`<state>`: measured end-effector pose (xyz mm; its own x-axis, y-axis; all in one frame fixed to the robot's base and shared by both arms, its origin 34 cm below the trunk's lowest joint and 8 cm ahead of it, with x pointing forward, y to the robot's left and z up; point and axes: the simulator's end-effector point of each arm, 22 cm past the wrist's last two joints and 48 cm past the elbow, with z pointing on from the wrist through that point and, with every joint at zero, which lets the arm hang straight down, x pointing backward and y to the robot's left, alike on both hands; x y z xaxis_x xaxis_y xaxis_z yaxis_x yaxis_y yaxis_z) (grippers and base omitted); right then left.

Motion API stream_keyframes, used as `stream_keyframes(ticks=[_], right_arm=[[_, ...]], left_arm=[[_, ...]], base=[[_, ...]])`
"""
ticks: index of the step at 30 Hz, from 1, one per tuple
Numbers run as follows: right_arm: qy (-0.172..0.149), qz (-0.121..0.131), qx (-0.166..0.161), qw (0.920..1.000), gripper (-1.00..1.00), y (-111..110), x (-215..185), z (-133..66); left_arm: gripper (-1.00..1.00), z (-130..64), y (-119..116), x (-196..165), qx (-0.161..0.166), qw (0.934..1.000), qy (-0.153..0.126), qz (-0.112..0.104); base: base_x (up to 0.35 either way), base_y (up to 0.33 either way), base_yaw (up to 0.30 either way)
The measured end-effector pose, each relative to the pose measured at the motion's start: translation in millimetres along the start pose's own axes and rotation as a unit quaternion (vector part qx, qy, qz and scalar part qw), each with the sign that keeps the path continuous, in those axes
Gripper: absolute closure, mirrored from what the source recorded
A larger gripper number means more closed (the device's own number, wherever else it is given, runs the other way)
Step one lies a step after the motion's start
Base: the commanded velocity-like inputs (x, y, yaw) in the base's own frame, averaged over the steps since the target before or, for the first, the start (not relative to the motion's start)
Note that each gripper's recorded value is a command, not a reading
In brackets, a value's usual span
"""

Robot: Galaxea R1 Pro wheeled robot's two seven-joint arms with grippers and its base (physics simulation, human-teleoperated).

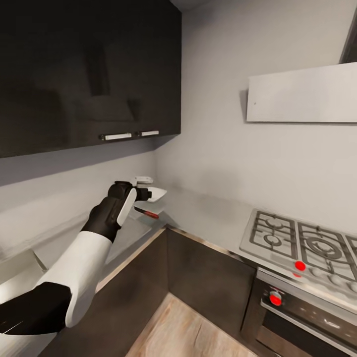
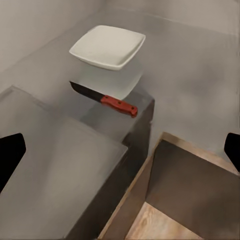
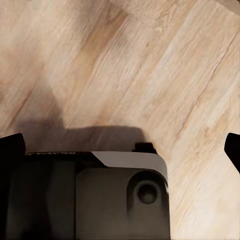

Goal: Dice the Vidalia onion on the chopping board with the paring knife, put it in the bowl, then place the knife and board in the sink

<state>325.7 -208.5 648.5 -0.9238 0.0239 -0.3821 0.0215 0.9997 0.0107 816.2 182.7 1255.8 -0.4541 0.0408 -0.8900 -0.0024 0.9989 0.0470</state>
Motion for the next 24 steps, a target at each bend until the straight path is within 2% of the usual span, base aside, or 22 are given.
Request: stream_keyframes(ticks=[18,24], right_arm=[[0.011,0.0,0.0,0.9999,-1.0,1.7,8.1,-0.8],[0.025,-0.001,-0.006,0.9997,-1.0,4.3,14.6,-1.0]], left_arm=[[-1.0,4.3,1.1,4.7,-0.002,1.0,0.003,0.0],[-1.0,4.6,1.0,4.8,-0.003,1.0,0.002,0.001]], base=[[0.324,0.099,0.0],[0.32,-0.041,0.0]])
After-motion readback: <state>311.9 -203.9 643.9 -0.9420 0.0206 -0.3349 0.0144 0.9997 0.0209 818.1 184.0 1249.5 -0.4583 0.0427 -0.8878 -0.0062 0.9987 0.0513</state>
